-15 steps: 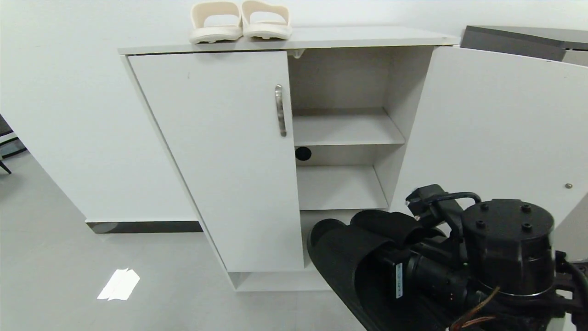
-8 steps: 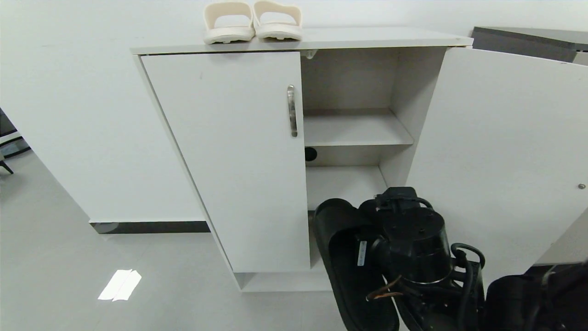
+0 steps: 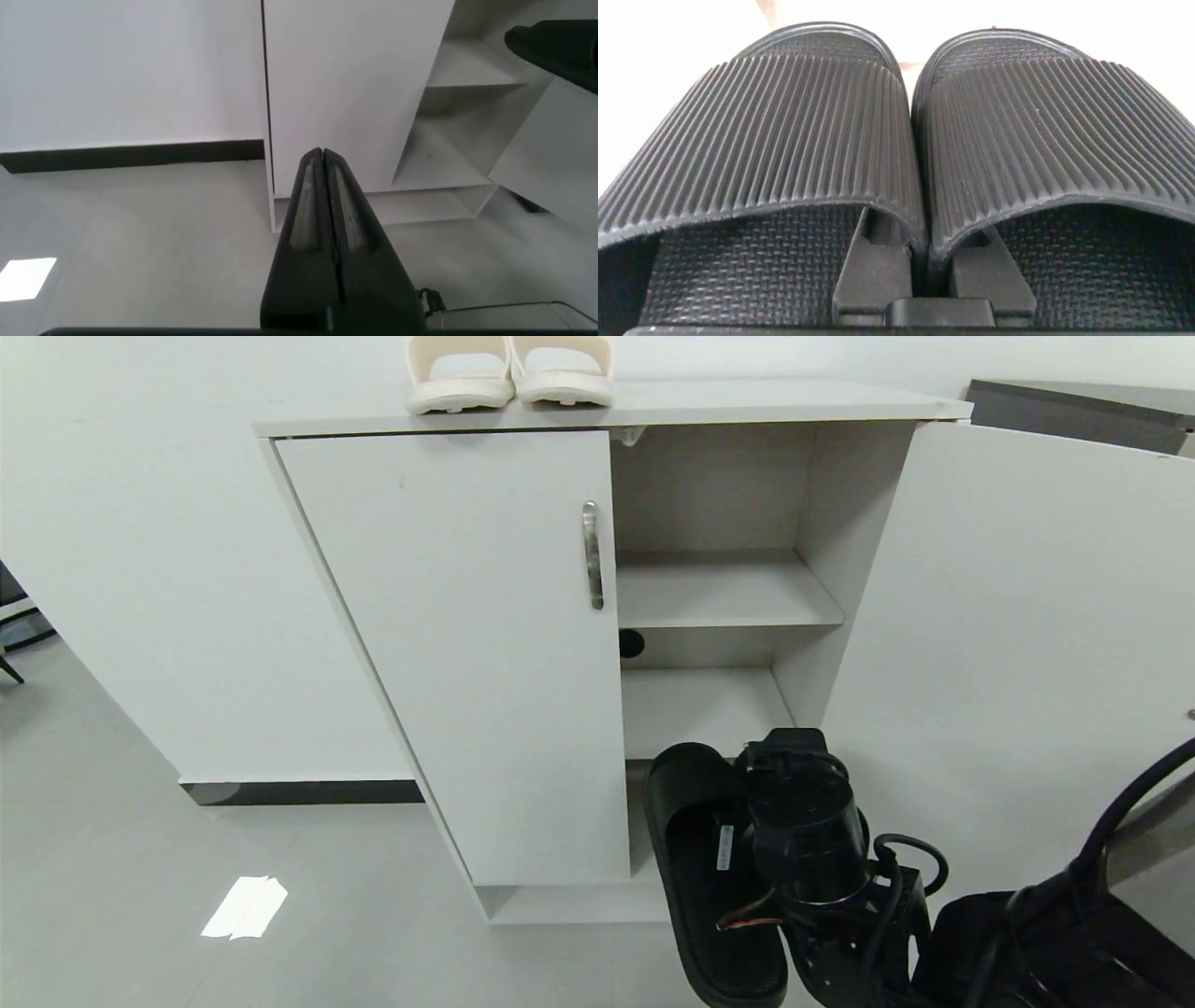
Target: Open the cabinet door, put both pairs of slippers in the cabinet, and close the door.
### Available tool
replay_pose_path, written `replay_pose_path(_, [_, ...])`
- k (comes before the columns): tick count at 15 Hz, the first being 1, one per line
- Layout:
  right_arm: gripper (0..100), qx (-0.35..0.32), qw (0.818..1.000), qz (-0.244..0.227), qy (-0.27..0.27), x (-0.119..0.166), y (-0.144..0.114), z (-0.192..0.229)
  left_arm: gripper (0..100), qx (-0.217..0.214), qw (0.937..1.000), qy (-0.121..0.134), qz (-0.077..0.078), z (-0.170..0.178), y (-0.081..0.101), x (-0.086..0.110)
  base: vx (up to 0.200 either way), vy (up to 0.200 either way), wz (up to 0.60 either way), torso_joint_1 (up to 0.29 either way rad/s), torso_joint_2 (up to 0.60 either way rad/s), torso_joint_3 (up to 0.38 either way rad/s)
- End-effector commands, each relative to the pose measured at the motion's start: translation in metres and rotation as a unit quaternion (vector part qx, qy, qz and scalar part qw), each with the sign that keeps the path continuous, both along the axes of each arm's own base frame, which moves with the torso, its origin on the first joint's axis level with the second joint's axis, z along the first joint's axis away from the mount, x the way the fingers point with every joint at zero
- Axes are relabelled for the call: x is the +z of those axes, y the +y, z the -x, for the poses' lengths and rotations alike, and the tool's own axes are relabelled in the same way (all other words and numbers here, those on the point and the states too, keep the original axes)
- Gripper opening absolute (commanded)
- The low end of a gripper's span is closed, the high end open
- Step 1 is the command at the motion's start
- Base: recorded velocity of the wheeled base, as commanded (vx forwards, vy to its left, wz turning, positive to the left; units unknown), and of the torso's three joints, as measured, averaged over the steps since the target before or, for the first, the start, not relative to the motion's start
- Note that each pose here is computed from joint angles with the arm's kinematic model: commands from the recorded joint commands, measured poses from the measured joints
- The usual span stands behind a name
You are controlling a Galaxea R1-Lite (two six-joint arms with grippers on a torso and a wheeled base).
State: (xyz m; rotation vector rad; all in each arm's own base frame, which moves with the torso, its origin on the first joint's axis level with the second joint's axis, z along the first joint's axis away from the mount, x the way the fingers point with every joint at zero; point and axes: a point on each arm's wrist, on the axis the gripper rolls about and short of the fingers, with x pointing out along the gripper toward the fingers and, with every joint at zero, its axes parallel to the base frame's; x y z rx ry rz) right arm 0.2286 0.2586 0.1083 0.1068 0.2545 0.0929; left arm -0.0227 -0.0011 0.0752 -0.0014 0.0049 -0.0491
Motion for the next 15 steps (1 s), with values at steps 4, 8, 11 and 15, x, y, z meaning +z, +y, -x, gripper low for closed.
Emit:
replay_pose_path(4, [0, -0.007, 1.0, 0.006, -0.018, -0.005, 0.002, -0.014, 0, 0.0, 1.0, 0.001, 0.0, 0.0, 0.0, 0.0, 0.0, 0.0, 0.0, 0.005, 0.0, -0.193])
replay_pose_path(8, [0, -0.015, 0.999, 0.01, -0.032, -0.006, 0.001, -0.023, 0, 0.0, 1.0, 0.001, 0.0, 0.0, 0.0, 0.0, 0.0, 0.0, 0.0, 0.001, 0.0, -0.198])
replay_pose_path(11, [0, -0.025, 0.998, 0.016, -0.058, -0.004, 0.005, -0.043, 0, 0.0, 1.0, 0.001, -0.001, 0.0, 0.0, 0.0, 0.0, 0.0, 0.0, 0.002, 0.0, -0.198])
replay_pose_path(15, [0, -0.034, 0.996, 0.024, -0.075, -0.005, 0.013, -0.063, 0, 0.0, 1.0, 0.001, -0.001, 0.0, 0.0, 0.0, 0.0, 0.0, 0.0, -0.001, 0.0, -0.123])
